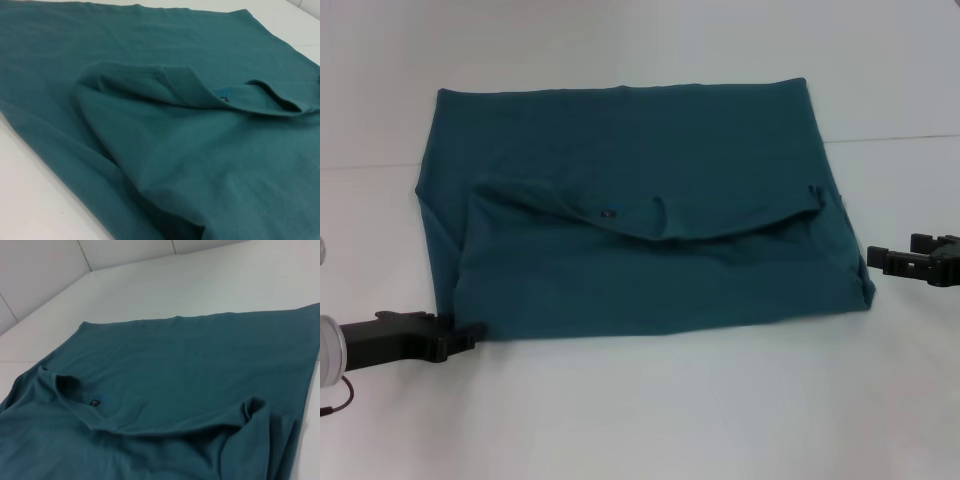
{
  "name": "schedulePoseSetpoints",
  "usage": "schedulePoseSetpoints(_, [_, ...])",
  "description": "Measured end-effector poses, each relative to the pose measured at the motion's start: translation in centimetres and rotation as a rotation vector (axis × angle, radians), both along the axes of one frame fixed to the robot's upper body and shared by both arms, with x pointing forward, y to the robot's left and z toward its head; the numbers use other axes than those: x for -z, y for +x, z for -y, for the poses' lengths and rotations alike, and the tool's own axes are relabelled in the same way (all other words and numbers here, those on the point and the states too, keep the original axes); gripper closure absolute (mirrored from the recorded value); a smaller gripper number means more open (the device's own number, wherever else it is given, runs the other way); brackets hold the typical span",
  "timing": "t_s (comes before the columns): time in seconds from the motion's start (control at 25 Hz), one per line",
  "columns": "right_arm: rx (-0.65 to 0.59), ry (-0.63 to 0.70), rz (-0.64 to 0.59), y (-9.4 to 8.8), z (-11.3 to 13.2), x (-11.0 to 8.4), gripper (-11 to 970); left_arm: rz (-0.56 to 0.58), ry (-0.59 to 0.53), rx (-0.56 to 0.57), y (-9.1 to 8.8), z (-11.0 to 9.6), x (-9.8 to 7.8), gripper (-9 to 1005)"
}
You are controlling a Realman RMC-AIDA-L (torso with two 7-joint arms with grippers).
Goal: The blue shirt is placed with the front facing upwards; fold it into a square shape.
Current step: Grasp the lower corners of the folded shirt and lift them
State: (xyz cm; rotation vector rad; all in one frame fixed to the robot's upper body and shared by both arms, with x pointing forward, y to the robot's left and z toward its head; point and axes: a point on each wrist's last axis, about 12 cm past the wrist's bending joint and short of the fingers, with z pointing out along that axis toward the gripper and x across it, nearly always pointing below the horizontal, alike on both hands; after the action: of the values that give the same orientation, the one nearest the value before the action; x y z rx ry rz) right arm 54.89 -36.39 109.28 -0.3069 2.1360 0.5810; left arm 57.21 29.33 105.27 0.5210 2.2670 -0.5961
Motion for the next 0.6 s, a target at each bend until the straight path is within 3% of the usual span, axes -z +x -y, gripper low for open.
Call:
schedulePoseSetpoints(0.28, [0.0,0.002,-0.001,-0.02,-0.08,0.05,43,-0.005,0.022,0.006,0.01,0.08,0.19,611])
schedulePoseSetpoints(0.6, [-0.01,0.001,0.001,0.18,-0.37,-0.03,43,-0.007,0.034,0.006,0.02,0.1,0.29,808])
